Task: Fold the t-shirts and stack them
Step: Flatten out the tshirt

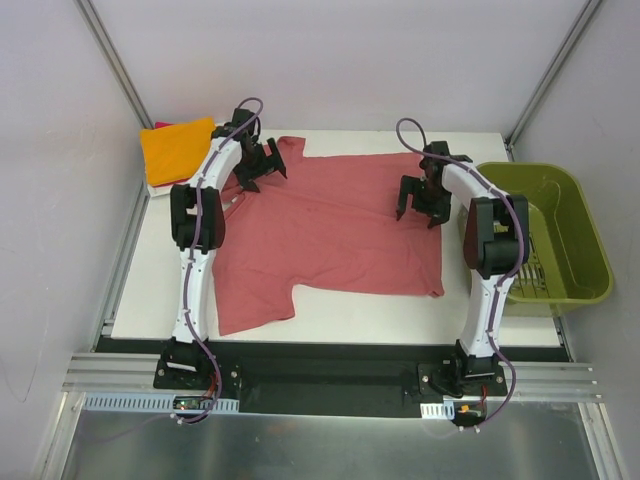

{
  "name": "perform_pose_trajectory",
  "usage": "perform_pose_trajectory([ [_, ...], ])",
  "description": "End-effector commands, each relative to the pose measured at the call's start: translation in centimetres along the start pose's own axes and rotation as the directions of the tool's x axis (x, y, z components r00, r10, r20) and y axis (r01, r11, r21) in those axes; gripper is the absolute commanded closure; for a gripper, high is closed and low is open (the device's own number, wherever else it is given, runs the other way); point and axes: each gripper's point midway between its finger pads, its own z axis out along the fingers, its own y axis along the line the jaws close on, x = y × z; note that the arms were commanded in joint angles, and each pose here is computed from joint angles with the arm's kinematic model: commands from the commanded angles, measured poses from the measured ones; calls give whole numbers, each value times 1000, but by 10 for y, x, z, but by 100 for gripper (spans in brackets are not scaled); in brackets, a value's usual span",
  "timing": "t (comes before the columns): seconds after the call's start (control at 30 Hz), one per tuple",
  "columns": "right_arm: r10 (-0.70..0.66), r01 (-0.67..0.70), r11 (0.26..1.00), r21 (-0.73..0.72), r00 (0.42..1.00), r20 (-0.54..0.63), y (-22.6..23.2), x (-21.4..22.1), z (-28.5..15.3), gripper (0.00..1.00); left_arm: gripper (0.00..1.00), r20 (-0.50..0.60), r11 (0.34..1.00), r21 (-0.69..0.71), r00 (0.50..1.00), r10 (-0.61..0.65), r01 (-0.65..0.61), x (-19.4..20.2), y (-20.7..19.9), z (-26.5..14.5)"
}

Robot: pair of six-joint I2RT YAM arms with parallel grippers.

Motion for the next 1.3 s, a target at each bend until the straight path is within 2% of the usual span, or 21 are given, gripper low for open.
perform_pose_trajectory([
  [0.0,-69,69,998,-8,997,36,2,-9,-21,0,1,15,998,47,999,44,-45,-5,-18,-13],
  [0.13,-147,150,989,-13,981,126,18,-9,-63,0,1,78,992,104,995,70,-77,-16,-41,-57],
  [0.23,-184,193,981,-30,964,193,35,4,-96,0,1,153,980,142,981,118,-140,-11,-66,-117],
  [0.27,-190,197,980,-27,968,166,34,22,-91,0,1,131,980,128,982,135,-152,4,-67,-117],
  [0.33,-205,219,974,-53,959,197,46,40,-108,0,1,130,977,114,978,163,-178,21,-68,-132],
  [0.4,-221,231,971,-56,964,151,47,74,-100,0,1,105,980,87,980,167,-177,52,-62,-148],
  [0.47,-260,271,960,-65,955,145,57,102,-104,1,1,75,985,48,984,161,-165,84,-44,-160],
  [0.63,-323,323,944,-72,946,22,61,183,-83,0,1,18,991,-49,992,123,-122,170,7,-172],
  [0.73,-343,341,938,-66,939,-34,65,207,-71,0,1,20,995,-69,997,76,-75,206,39,-182],
  [0.83,-357,357,934,-22,933,-39,64,211,-57,2,1,45,996,-82,999,26,-23,237,67,-193],
  [1.0,-342,345,935,82,938,-52,53,202,-36,15,1,64,995,-81,996,-59,64,276,100,-200],
  [1.1,-348,354,929,112,935,-69,52,198,-27,27,1,66,991,-85,993,-97,103,294,115,-201],
  [1.2,-335,344,932,112,938,-91,54,202,-23,59,1,73,986,-111,991,-115,123,301,125,-205],
  [1.23,-339,348,931,113,936,-92,56,205,-27,74,1,77,985,-115,990,-116,125,301,126,-207],
  [1.27,-335,344,932,118,938,-84,58,205,-30,79,1,77,982,-137,990,-118,128,303,131,-209],
])
